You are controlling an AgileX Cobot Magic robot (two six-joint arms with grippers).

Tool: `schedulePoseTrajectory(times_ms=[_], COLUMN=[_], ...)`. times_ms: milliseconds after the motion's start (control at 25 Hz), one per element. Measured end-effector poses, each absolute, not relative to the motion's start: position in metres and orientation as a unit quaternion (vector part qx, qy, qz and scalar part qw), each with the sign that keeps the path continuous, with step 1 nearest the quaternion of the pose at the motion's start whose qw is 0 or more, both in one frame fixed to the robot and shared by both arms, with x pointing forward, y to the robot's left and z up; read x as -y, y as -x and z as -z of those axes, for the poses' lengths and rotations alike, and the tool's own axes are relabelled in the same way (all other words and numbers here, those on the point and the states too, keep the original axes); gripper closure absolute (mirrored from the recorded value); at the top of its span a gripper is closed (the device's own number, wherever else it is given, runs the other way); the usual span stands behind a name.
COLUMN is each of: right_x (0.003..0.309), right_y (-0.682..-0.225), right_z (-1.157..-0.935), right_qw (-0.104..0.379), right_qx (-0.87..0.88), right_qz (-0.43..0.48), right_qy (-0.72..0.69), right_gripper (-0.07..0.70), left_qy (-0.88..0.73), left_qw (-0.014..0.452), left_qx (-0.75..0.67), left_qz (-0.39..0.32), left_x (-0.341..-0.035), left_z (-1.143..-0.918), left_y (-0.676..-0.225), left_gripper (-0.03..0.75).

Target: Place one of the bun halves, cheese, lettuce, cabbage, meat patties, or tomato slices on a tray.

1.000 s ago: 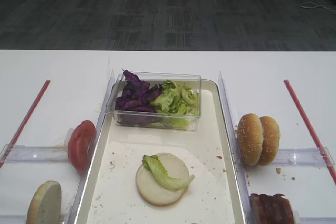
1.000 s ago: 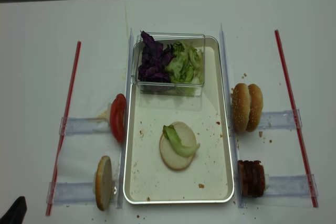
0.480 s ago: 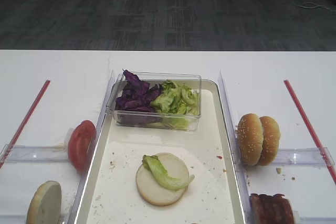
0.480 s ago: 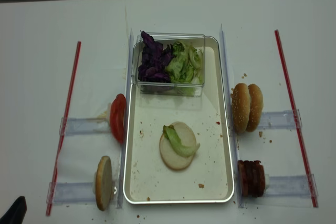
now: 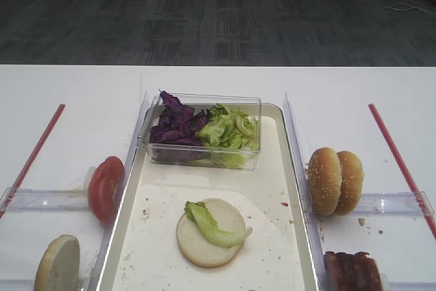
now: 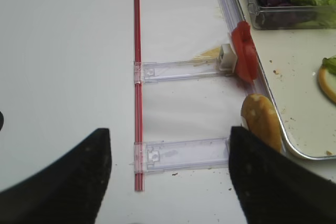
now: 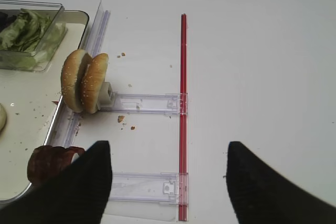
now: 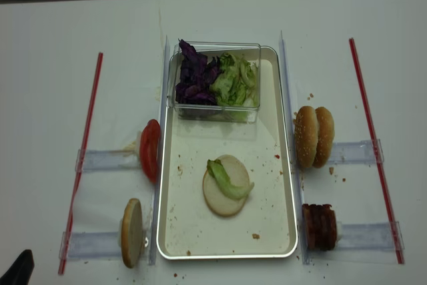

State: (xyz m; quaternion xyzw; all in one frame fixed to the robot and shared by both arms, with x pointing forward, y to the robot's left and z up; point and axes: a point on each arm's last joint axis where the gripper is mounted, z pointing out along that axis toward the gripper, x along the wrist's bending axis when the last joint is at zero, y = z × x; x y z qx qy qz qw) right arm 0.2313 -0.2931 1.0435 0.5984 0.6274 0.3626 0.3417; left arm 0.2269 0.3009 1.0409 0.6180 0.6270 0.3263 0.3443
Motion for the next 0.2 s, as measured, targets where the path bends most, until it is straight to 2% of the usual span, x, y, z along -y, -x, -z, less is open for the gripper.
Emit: schedulePoseTrajectory(times_ms=[200], right_x=[0.2931], right_y=[-0.2313], right_z=[-1.0435], right_qw=[0.342], right_qx=[-0.627], right_qz=[-0.363], right_qy=[-0.598], right_gripper=[0.125], left_qy=[-0.618], left_qw=[0.344], left_qx=[-0.627], left_qz=[-0.326], left_x=[-0.3009], left_z=[-1.0409], left_y=[-0.2269], left_gripper=[0.242])
